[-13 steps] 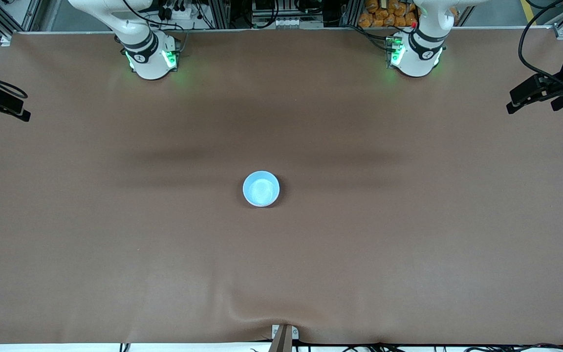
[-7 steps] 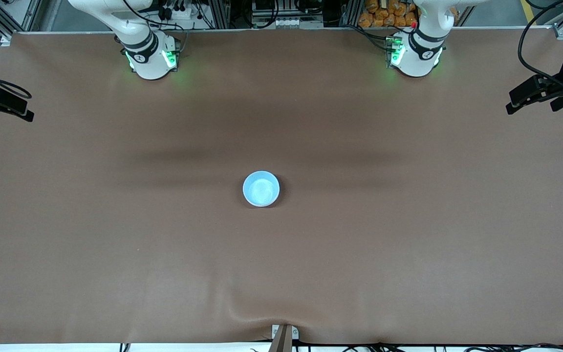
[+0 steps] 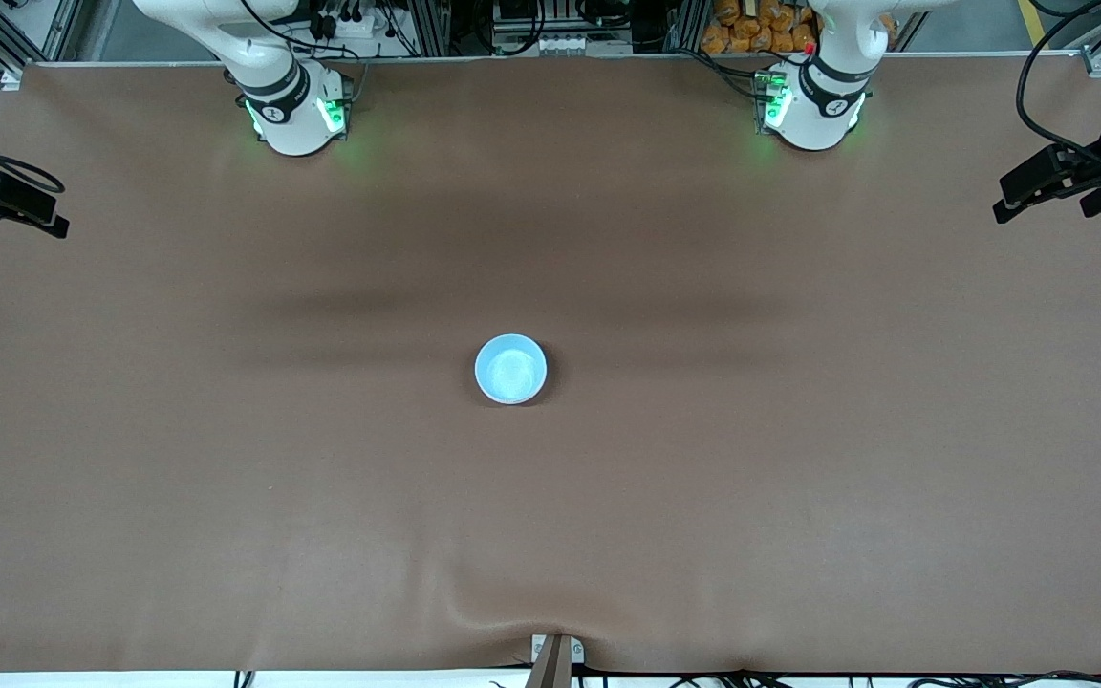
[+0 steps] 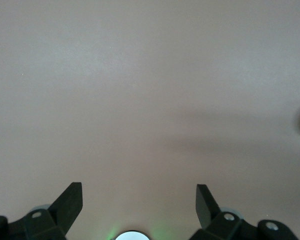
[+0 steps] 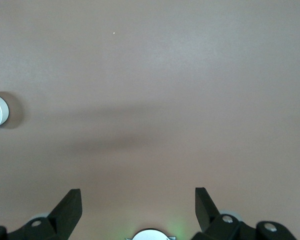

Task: Stack pink and blue bowls on white bowl

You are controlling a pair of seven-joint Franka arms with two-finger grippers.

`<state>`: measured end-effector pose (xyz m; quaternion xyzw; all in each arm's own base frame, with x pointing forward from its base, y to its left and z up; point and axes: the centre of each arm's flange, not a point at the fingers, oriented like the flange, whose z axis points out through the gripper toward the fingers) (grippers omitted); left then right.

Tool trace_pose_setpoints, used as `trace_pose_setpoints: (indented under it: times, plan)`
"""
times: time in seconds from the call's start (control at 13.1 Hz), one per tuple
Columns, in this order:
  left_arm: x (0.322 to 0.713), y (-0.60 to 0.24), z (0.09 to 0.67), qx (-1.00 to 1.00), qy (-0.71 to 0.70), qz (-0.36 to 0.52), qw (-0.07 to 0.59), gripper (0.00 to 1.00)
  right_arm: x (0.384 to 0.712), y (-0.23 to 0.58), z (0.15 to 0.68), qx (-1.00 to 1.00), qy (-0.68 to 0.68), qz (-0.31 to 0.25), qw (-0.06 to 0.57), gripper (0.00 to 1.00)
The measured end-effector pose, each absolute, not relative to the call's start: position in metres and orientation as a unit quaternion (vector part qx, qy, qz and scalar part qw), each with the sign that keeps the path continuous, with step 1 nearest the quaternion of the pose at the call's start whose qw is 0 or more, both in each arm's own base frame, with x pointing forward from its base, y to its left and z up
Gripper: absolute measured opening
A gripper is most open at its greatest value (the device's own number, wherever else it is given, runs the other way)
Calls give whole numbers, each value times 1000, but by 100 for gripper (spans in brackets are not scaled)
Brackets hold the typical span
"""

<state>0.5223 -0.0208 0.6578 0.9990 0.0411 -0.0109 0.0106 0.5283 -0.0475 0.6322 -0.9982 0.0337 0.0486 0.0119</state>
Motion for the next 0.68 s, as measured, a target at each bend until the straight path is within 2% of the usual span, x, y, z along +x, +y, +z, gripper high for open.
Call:
trace_pose_setpoints:
  times: [0.68]
  plan:
    - [523, -17, 662, 999, 44, -6, 6, 100, 528, -48, 632, -998, 34, 49, 12, 100]
